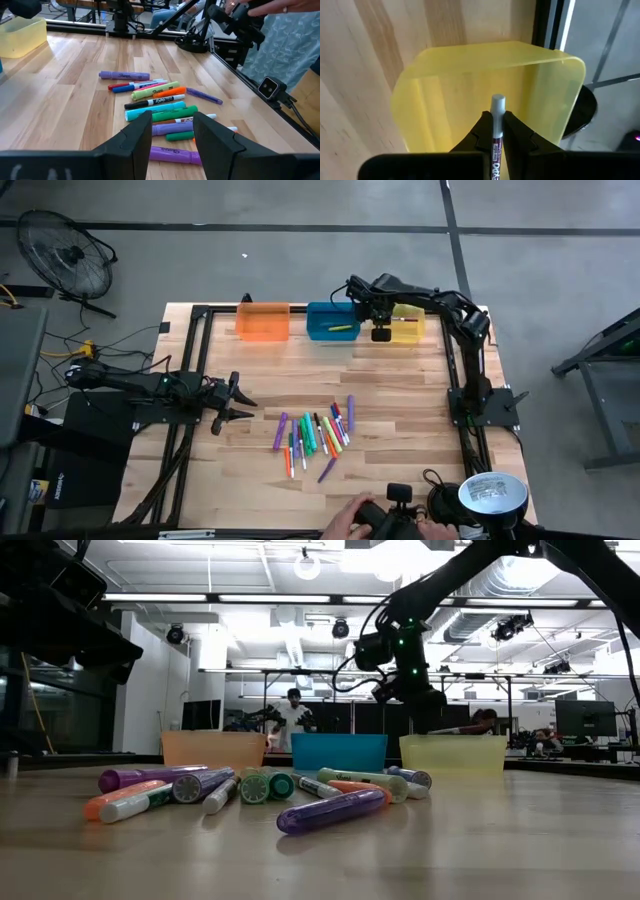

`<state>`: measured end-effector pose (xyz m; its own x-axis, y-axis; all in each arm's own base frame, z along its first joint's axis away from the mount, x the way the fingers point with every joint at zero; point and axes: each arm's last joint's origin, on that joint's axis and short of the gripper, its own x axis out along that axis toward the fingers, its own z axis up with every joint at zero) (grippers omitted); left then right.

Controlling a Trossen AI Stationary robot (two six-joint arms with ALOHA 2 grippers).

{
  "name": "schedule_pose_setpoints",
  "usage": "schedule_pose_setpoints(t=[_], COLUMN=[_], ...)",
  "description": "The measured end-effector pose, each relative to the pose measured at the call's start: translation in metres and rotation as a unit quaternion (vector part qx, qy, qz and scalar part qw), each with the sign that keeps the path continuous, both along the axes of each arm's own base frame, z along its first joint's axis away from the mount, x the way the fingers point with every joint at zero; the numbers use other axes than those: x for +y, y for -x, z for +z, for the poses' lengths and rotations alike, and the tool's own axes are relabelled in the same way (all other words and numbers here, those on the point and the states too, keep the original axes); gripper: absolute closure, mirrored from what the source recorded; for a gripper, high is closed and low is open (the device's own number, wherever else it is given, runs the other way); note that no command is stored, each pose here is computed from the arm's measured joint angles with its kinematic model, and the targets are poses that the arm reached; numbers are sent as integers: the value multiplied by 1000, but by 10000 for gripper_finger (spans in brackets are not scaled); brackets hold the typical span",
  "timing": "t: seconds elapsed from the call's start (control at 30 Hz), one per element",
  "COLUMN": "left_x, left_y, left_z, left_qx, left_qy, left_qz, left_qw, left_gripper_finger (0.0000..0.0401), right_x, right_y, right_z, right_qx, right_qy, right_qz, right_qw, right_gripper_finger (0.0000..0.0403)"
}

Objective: Pick & Place Markers
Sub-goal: Put the violet marker into the yellow bin, then put the right light violet highlighter into the orange bin

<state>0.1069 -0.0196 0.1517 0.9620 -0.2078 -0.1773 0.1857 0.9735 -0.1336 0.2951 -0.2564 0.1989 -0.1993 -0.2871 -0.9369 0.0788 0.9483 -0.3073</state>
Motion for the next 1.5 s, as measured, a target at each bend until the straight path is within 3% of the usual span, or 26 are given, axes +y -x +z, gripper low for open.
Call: schedule_pose_setpoints(t=[0.27, 0.57, 0.77, 0.9, 1.03, 1.17, 1.3, 1.37, 1.5], left_x=[0, 0, 0, 0, 0, 0, 0, 0, 0], left_y=[0, 0, 0, 0, 0, 0, 0, 0, 0], left_z=[0, 0, 0, 0, 0, 0, 0, 0, 0], left_qx=[0, 0, 0, 0, 0, 0, 0, 0, 0], left_qy=[0, 0, 0, 0, 0, 0, 0, 0, 0], left_qz=[0, 0, 0, 0, 0, 0, 0, 0, 0], left_qw=[1000, 1000, 1000, 1000, 1000, 1000, 1000, 1000, 1000], left_gripper_finger=[261, 261, 261, 261, 261, 261, 261, 261, 261], right_x=[-4, -4, -4, -4, 0, 9, 25, 35, 58], right_y=[6, 10, 10, 7, 3, -2, -9, -13, -25], right_z=[-1, -1, -1, 0, 10, 27, 42, 47, 54], right_qx=[-25, -2, -5, -14, -40, -109, -181, -201, -226], right_qy=[-40, -35, -33, -15, 35, 77, 108, 103, 86], right_qz=[-14, -20, -29, -52, -99, -188, -315, -339, -346], right_qw=[999, 999, 999, 998, 994, 973, 926, 913, 907], right_gripper_finger=[390, 342, 334, 333, 332, 332, 332, 331, 331])
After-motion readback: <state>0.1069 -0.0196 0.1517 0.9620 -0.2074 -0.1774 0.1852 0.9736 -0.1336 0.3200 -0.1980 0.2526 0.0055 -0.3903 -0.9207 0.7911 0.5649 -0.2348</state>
